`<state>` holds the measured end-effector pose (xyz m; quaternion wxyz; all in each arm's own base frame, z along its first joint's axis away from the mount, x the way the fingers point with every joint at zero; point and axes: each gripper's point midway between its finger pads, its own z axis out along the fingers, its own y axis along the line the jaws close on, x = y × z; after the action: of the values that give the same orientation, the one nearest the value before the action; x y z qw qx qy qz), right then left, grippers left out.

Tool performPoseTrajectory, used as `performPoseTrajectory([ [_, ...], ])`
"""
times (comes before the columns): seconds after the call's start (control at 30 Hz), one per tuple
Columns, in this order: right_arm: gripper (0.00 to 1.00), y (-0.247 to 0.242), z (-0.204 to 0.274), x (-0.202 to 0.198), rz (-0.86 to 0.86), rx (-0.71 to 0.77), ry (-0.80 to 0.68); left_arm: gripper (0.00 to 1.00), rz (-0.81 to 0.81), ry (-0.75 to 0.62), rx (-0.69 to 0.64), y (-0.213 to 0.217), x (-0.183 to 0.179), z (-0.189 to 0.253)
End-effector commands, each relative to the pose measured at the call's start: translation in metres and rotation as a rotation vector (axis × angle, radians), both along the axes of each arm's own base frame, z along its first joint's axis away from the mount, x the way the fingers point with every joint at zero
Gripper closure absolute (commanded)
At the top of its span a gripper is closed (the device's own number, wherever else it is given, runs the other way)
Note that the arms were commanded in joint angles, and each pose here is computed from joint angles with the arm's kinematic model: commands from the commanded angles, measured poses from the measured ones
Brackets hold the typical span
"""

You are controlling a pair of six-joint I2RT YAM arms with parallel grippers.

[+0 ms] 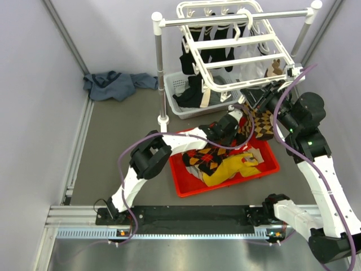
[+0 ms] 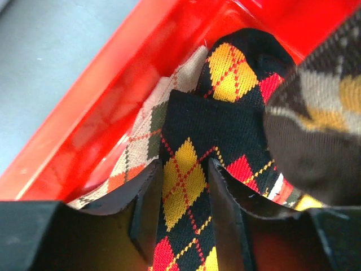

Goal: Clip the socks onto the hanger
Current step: Pick up the sock from the bin.

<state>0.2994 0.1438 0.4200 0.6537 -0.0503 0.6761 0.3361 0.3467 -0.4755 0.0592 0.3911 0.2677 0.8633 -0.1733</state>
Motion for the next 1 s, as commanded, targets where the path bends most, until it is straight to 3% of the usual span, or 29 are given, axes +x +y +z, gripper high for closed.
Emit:
performPoseTrajectory([
  [0.0, 1.0, -0.004, 0.0, 0.003, -0.018, -0.015, -0.017, 0.61, -0.066, 0.09, -0.026, -0.011, -0.019, -0.006],
  [0.17, 1.0, -0.005, -0.002, 0.002, -0.024, -0.017, -0.017, 0.84, -0.09, 0.166, -0.013, 0.002, -0.041, -0.014],
  [0.3, 1.0, -0.006, 0.001, 0.0, -0.029, -0.019, -0.027, 0.97, -0.09, 0.158, -0.022, 0.016, -0.05, 0.015],
  [0.57, 1.0, -0.007, 0.002, -0.001, -0.033, -0.024, -0.033, 0.96, -0.054, 0.034, -0.135, 0.037, -0.052, 0.074],
  [0.63, 1.0, -0.008, 0.002, -0.001, -0.034, -0.026, -0.033, 0.92, -0.05, -0.002, -0.177, 0.038, -0.051, 0.091],
  [0.97, 1.0, -0.009, 0.003, -0.003, -0.043, -0.029, -0.038, 0.8, -0.052, 0.078, -0.175, 0.042, -0.066, 0.074],
])
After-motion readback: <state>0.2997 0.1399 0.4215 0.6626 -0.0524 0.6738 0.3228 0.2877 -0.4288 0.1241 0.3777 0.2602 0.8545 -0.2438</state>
